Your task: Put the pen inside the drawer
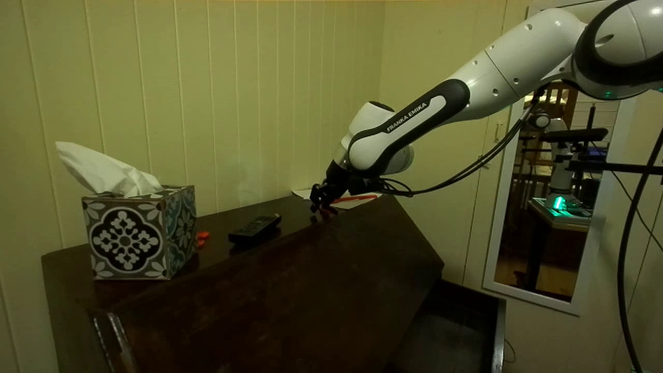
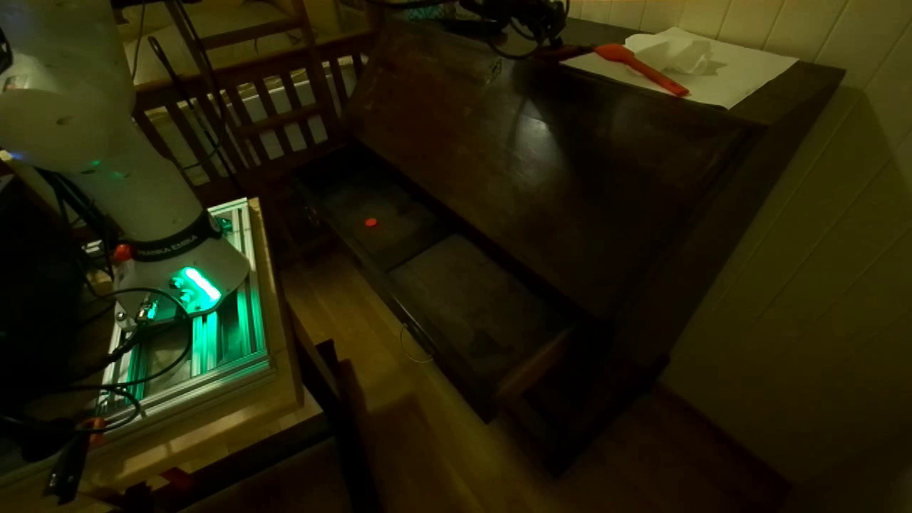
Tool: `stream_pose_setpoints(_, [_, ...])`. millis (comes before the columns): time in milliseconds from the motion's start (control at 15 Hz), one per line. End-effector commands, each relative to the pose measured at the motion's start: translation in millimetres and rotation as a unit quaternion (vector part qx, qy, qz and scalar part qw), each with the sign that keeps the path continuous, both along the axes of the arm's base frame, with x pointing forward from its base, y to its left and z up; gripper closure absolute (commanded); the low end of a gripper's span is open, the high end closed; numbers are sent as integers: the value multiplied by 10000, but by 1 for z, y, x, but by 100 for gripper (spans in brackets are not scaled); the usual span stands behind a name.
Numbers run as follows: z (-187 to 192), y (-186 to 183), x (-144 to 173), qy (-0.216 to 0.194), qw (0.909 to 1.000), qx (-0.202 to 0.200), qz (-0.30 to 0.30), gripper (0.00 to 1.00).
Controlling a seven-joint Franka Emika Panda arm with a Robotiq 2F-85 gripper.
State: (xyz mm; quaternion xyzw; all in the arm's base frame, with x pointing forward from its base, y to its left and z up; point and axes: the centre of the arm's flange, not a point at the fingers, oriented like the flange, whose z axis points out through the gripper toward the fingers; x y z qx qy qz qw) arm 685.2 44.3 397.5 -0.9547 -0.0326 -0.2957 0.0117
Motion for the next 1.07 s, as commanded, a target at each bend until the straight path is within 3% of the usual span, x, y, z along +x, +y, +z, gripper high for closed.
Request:
stream_pose_setpoints(0, [2,-5,7,-49,10000,41,2,52])
stream_pose_setpoints(67, [2,-6,7,-42,10000,46,-18,51])
stream_pose_setpoints(200, [1,-9,5,-2,10000,35,-87,39])
stream_pose_setpoints(333, [-1,-13,3,39,9999,8,-148,45])
stream_pose_setpoints(400, [-2,-14,3,57,9998,4,-181,43])
stream_pose_setpoints(533, [-4,-15,1,109,9997,4,-230,55])
stream_pose_setpoints(667, [-5,-15,0,153,9996,6,-253,77])
stream_pose_setpoints(1000, [-6,-16,-2,189,9994,-80,-272,91])
